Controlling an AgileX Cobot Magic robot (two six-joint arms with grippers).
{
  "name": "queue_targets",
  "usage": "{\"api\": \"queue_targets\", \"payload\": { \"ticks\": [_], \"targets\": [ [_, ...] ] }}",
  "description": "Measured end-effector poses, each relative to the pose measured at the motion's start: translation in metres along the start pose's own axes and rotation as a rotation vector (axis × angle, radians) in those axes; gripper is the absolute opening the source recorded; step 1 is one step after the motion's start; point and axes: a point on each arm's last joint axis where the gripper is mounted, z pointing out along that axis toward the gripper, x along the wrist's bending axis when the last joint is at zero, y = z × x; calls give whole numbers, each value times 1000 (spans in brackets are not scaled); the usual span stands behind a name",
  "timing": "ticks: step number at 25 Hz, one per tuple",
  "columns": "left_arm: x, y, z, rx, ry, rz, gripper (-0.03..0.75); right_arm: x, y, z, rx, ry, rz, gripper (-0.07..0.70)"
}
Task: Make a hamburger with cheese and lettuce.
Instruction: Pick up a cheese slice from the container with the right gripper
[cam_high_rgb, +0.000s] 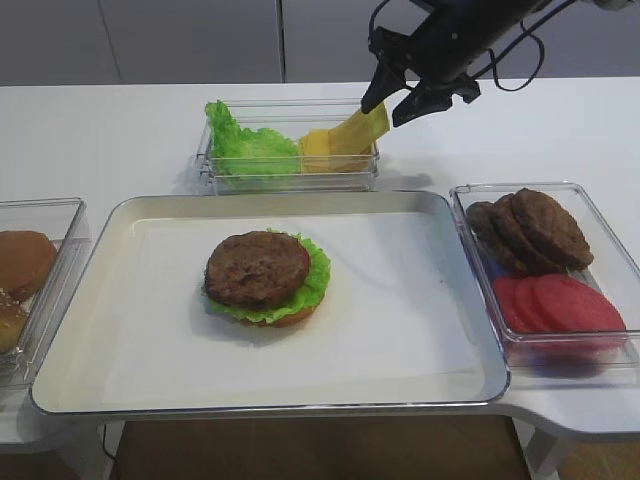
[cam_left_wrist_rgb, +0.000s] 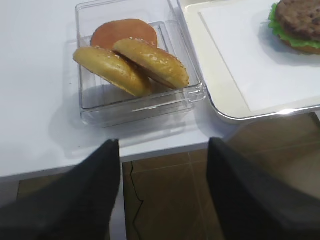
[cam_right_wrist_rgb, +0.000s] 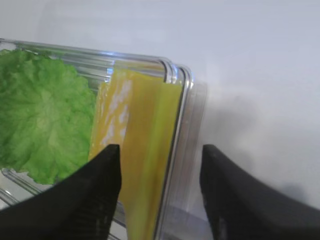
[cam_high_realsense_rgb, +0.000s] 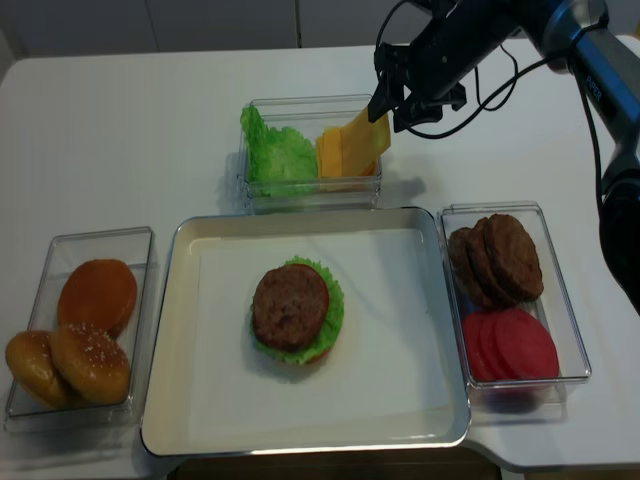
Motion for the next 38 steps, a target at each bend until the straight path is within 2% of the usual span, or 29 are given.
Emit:
{"api": "queue_targets", "payload": {
  "ticks": [5, 14, 22, 31, 38],
  "targets": [
    [0, 0, 0, 0, 0, 0, 414, 0, 0, 0, 0, 0, -4, 391],
    [0, 0, 0, 0, 0, 0, 414, 0, 0, 0, 0, 0, -4, 270],
    [0, 0, 0, 0, 0, 0, 414, 0, 0, 0, 0, 1, -4, 244],
    [0, 0, 0, 0, 0, 0, 414, 0, 0, 0, -1, 2, -1, 176],
    [0, 0, 0, 0, 0, 0, 414, 1, 0, 0, -3, 6, 1, 63]
  ]
}}
